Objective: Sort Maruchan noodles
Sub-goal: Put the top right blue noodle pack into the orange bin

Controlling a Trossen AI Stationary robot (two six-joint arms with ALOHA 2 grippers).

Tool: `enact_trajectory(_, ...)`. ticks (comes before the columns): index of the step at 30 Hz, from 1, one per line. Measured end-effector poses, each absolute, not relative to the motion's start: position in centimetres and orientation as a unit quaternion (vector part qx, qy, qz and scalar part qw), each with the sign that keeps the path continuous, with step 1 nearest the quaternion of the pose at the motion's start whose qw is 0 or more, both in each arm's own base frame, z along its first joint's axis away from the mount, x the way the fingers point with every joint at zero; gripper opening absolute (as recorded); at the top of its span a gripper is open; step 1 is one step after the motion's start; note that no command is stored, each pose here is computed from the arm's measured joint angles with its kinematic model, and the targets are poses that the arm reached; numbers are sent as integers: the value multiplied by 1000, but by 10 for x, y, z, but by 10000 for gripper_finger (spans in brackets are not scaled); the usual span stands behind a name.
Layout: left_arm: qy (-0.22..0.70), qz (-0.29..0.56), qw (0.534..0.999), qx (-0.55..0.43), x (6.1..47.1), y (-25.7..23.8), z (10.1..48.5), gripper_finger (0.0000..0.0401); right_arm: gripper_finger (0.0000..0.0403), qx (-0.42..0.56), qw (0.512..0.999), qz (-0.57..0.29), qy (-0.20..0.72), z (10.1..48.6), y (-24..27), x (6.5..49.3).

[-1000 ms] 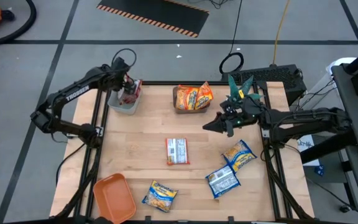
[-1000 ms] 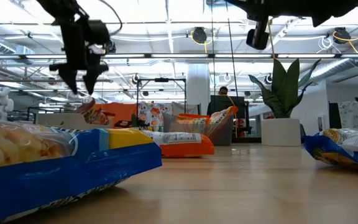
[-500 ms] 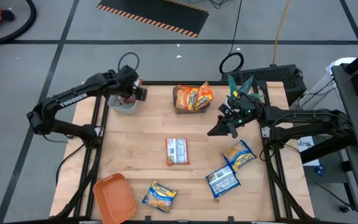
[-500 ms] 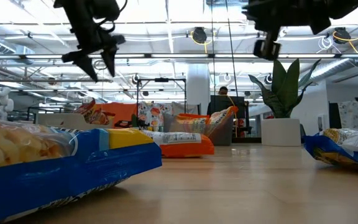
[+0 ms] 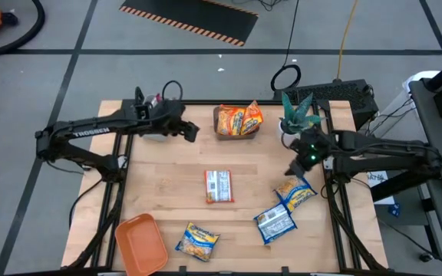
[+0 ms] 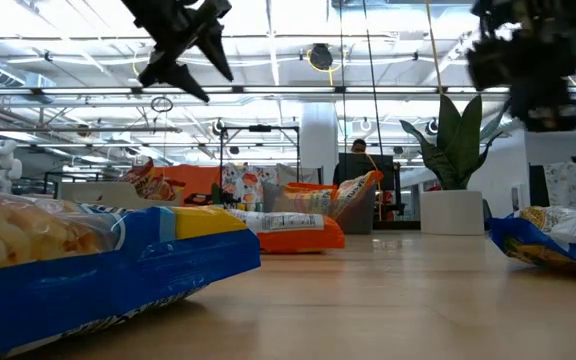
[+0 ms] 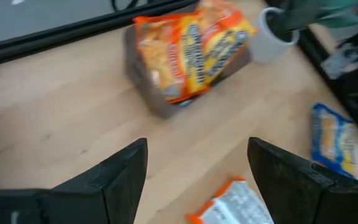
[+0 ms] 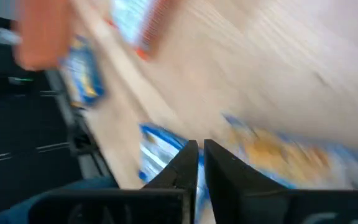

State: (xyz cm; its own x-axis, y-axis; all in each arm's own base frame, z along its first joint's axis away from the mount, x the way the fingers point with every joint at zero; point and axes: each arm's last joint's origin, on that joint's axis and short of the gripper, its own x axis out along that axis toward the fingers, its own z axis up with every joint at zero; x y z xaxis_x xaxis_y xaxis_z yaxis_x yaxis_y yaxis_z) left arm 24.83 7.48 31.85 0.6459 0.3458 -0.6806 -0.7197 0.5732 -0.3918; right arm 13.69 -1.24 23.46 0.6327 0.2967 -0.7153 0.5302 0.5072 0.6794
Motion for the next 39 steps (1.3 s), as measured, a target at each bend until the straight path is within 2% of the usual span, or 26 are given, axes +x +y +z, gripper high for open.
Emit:
enact_trajectory(9, 289, 263, 863, -321, 254, 58, 320, 280, 63, 494, 660, -188, 534, 222, 0, 106)
enact_trajectory(17, 308, 221, 876, -298, 256, 50, 320, 280, 104, 512, 617, -233, 550, 202, -4, 111)
enact_trajectory(24, 328, 188, 880, -289, 256, 45, 319, 280, 146, 508, 609, -216, 569, 172, -4, 111)
enact_trajectory(31, 363, 161, 875, -276, 254, 30, 315, 280, 186, 501, 606, -186, 589, 169, 0, 110)
enact_trajectory(35, 367, 149, 877, -271, 255, 24, 315, 280, 197, 471, 621, -175, 602, 168, 2, 108)
enact_trajectory(39, 366, 155, 879, -265, 255, 22, 315, 280, 202, 441, 641, -205, 593, 167, 0, 108)
